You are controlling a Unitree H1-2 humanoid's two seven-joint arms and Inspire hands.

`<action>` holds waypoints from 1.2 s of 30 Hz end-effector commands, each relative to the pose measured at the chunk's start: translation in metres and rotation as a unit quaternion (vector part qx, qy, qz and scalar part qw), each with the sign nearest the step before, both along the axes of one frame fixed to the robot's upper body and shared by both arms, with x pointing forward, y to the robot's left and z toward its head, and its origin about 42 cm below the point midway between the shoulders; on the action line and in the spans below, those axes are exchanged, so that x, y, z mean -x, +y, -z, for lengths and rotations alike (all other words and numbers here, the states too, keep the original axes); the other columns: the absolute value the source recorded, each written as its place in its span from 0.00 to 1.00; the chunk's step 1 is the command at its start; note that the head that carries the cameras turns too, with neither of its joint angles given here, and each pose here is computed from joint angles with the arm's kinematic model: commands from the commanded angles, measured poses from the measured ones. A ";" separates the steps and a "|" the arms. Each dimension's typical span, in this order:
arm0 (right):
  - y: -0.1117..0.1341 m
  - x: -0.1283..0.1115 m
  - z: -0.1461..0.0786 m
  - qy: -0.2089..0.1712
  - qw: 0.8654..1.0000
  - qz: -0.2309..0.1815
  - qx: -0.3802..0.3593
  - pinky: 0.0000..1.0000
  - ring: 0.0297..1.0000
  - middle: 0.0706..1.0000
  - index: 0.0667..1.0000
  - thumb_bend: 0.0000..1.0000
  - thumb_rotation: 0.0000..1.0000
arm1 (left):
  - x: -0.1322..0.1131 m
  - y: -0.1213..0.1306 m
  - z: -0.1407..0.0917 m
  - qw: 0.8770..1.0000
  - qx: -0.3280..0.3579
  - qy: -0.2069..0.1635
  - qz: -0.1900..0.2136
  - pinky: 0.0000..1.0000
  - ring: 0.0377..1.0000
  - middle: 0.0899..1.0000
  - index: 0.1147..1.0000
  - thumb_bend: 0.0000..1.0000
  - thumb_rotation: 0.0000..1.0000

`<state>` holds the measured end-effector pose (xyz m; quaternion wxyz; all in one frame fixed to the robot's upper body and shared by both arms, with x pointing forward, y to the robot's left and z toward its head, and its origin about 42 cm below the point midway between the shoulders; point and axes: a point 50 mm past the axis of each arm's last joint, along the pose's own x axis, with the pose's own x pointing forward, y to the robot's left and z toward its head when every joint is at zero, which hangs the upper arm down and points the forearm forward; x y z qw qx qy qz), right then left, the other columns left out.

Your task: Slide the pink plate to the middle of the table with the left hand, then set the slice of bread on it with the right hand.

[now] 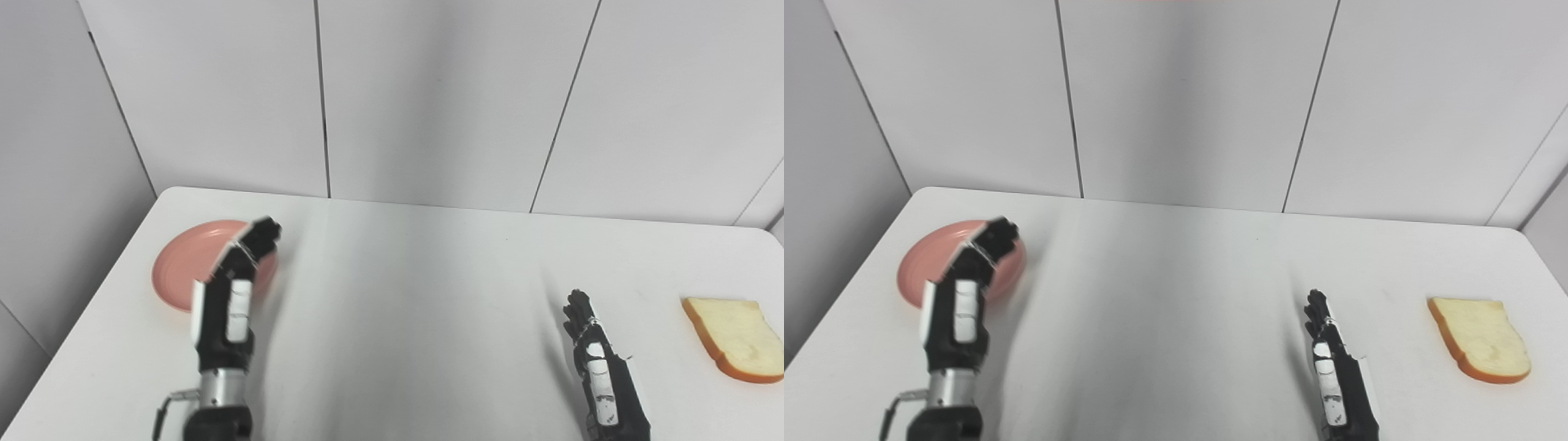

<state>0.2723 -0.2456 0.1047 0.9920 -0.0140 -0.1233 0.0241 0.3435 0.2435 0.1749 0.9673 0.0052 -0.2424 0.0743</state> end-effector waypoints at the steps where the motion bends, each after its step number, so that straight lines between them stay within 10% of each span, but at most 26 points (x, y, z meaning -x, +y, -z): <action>1: 0.001 0.014 0.021 0.031 0.999 0.006 -0.006 1.00 0.96 0.96 0.94 0.79 1.00 | -0.022 0.026 -0.025 0.999 -0.022 -0.040 -0.008 0.79 0.78 0.74 0.65 0.95 0.95; 18: 0.001 0.015 0.017 0.030 1.000 0.002 -0.004 0.96 0.94 0.92 0.92 0.79 1.00 | -0.078 0.128 -0.115 0.995 -0.053 -0.054 -0.057 0.73 0.76 0.75 0.65 1.00 0.91; 36: -0.002 0.017 0.012 0.033 0.999 -0.001 0.000 0.96 0.94 0.91 0.92 0.79 1.00 | -0.121 0.174 -0.086 0.994 0.085 0.035 -0.061 0.76 0.78 0.73 0.65 0.93 0.83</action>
